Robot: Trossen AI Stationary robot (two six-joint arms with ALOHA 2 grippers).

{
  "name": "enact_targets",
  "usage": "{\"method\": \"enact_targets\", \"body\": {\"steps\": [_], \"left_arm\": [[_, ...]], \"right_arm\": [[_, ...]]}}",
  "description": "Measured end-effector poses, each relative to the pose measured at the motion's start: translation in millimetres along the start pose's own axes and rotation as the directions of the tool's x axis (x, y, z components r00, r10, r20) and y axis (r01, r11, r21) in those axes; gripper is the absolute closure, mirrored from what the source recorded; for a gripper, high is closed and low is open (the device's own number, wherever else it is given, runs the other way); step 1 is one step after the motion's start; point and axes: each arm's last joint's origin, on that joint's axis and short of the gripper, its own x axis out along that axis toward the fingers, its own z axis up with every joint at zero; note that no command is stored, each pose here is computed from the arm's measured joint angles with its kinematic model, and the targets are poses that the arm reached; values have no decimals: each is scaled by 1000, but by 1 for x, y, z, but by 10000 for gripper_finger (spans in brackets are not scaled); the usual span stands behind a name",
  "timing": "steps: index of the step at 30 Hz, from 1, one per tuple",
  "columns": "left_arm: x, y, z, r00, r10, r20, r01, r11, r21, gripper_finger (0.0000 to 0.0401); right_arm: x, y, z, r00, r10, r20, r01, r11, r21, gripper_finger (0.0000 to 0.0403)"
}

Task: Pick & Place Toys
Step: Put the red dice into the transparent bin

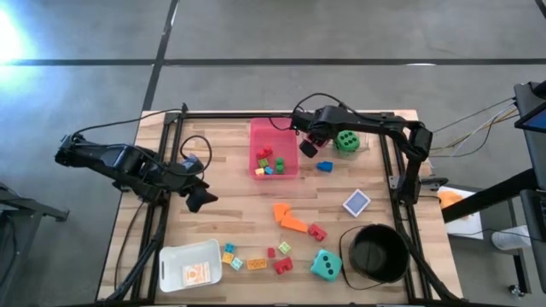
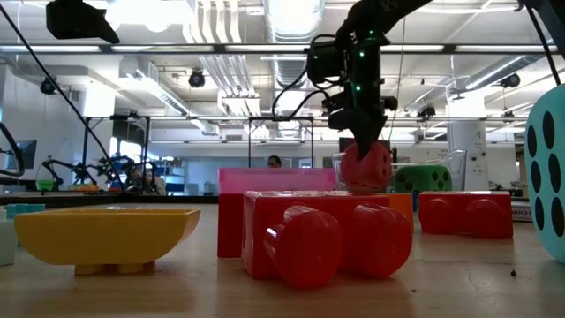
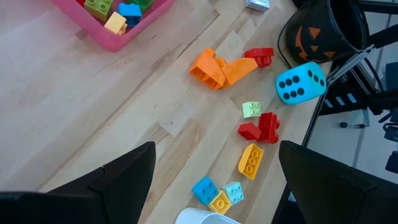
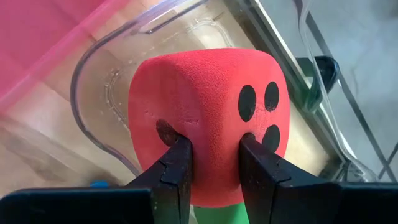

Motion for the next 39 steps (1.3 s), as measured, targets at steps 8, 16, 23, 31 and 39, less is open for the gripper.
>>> {"method": "enact_targets", "body": {"steps": [8, 16, 23, 31, 39], "left_arm": [[0, 0, 0, 1000, 0, 0, 0, 1000, 0, 54], [0, 0, 0, 1000, 0, 0, 0, 1000, 0, 54], [0, 0, 0, 1000, 0, 0, 0, 1000, 0, 54], [0, 0, 0, 1000, 0, 0, 0, 1000, -1, 54], [0, 0, 0, 1000, 0, 0, 0, 1000, -7, 54]], "right_arm": [[14, 0, -10, 998, 16, -61, -16, 1000, -1, 316], [21, 3, -14, 997, 32, -70, -32, 999, -4, 316], [24, 4, -16, 996, 42, -73, -44, 999, -20, 317], [25, 5, -17, 996, 44, -74, -46, 999, -20, 317], [24, 4, -17, 996, 50, -79, -49, 999, 9, 285]]}}
